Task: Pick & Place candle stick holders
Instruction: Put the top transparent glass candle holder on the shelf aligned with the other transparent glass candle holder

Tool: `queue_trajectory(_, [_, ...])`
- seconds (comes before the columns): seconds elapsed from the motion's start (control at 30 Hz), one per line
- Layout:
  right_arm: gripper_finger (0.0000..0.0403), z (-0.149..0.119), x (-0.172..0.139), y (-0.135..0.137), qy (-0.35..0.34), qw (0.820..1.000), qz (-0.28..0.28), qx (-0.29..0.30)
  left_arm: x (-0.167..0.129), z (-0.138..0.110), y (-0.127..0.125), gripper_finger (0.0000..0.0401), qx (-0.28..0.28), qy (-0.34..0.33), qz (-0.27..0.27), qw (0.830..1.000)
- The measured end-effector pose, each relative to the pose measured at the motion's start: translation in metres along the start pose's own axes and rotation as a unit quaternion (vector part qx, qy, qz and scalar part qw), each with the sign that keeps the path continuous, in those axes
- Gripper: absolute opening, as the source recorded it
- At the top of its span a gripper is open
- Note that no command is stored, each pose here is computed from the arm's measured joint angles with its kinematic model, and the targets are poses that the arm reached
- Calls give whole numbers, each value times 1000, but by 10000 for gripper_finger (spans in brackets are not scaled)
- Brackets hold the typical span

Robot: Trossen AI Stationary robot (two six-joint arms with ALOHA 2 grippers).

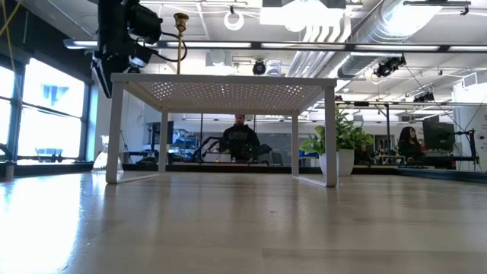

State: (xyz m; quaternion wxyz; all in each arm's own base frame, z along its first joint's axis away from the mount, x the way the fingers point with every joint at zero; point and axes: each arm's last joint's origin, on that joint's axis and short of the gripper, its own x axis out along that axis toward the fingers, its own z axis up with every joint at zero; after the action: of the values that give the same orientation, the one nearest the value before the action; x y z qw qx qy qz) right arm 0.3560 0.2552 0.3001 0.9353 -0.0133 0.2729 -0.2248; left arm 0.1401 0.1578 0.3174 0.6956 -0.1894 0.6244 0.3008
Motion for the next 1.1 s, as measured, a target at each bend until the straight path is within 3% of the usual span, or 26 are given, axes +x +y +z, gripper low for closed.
queue_trajectory(0.27, [181,0,0,0,2,1000,2,5,2,-1,12,172,-27,-2,2,1000])
queue_trajectory(0.53, [181,0,0,0,3,1000,2,3,27,-9,34,172,-63,7,-31,997])
queue_trajectory(0.77, [181,-1,0,0,4,1000,1,1,36,-5,35,172,-59,-16,-27,998])
queue_trajectory(1.1, [181,-1,0,0,4,1000,1,5,58,2,36,172,-71,27,-30,997])
